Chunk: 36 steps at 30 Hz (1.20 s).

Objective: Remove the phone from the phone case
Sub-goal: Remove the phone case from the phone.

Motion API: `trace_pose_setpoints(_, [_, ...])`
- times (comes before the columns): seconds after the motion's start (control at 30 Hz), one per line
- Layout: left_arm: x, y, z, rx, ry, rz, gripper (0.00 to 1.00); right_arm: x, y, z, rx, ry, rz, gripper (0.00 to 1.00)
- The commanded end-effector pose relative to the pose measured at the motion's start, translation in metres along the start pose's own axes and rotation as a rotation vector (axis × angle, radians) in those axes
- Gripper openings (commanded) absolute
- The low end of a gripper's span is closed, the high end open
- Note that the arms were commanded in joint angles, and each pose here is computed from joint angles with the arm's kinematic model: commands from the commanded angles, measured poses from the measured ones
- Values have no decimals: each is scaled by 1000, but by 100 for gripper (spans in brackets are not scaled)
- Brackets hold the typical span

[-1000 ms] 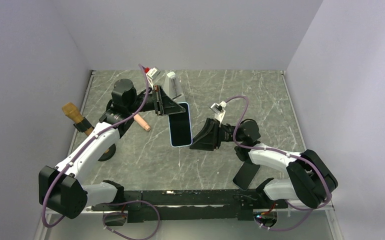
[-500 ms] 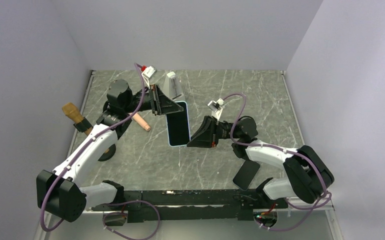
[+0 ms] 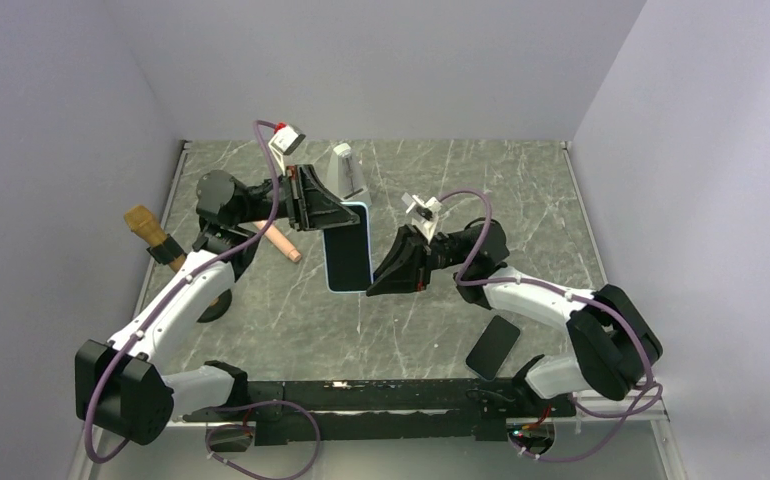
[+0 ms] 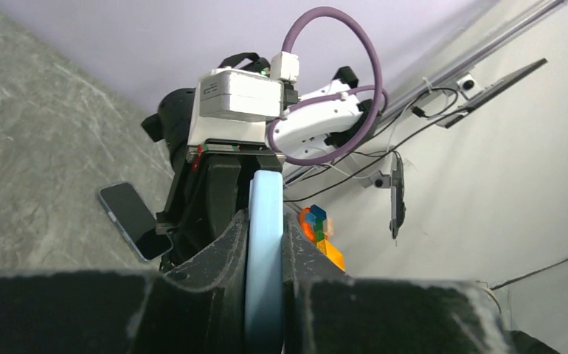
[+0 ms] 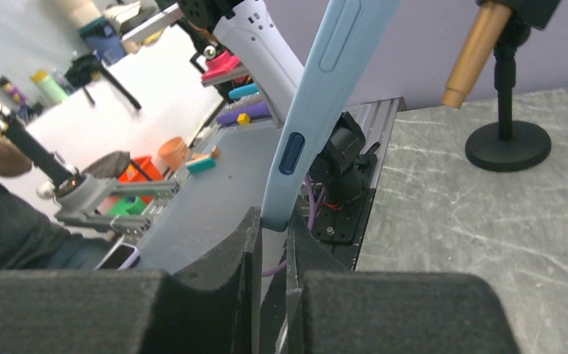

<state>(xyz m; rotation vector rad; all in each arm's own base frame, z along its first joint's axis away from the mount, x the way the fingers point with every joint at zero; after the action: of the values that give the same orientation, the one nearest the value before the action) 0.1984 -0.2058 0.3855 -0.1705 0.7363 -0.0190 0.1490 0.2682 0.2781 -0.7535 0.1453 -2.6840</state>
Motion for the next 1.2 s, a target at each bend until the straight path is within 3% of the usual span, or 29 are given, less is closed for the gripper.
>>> trace_pose_setpoints(0.0, [-56,4,-1,37,59,-166,0,-27,-12,16,-18,136,-13,0])
trace_pose_setpoints(0.2, [-57,4,-1,21,112,-166,0,-28,-23,24,-11,202,45,0])
trace_pose_setpoints(0.57, [-54,3,1,-9,180,-128,0,-29,-31,42,-6,328,-67,0])
trace_pose_setpoints(0.63, [-53,3,2,-32,174,-124,0,-36,-29,49,-76,317,-185,0])
trace_pose_setpoints(0.7, [-53,3,3,-71,173,-126,0,-46,-16,56,-202,302,-422,0])
trace_pose_setpoints(0.77, [-50,3,6,-148,148,-114,0,-53,1,55,-342,234,-635,0])
trace_pose_setpoints(0.8, [-46,3,10,-224,116,-92,0,-48,6,52,-395,213,-641,0])
trace_pose_setpoints(0.83, [-43,4,13,-281,97,-73,0,-42,10,47,-437,184,-637,6])
trace_pose_setpoints(0.87, [-41,5,15,-334,72,-63,0,-37,13,42,-473,156,-617,19])
trace_pose_setpoints(0.97, [-37,6,28,-467,8,-73,0,-22,17,32,-490,101,-589,40])
trace_pose_setpoints(1.07, [-35,2,43,-554,-38,-133,0,-4,21,25,-512,84,-533,56])
trace_pose_setpoints(1.17, [-26,-5,52,-622,-53,-166,0,8,22,21,-544,63,-475,61])
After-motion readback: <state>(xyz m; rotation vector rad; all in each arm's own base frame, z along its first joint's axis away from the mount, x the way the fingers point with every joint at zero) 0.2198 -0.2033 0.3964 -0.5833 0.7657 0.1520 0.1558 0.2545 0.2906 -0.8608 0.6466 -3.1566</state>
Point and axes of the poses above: each gripper's point midway between its finger pads, its own y axis back along the fingers, its own x axis along the line the jaws close on, z = x × y, the point moved 6 cm from there along y, back along the fingers, and after that the axes turned 6 degrees about -y, right-handed, at the moved point
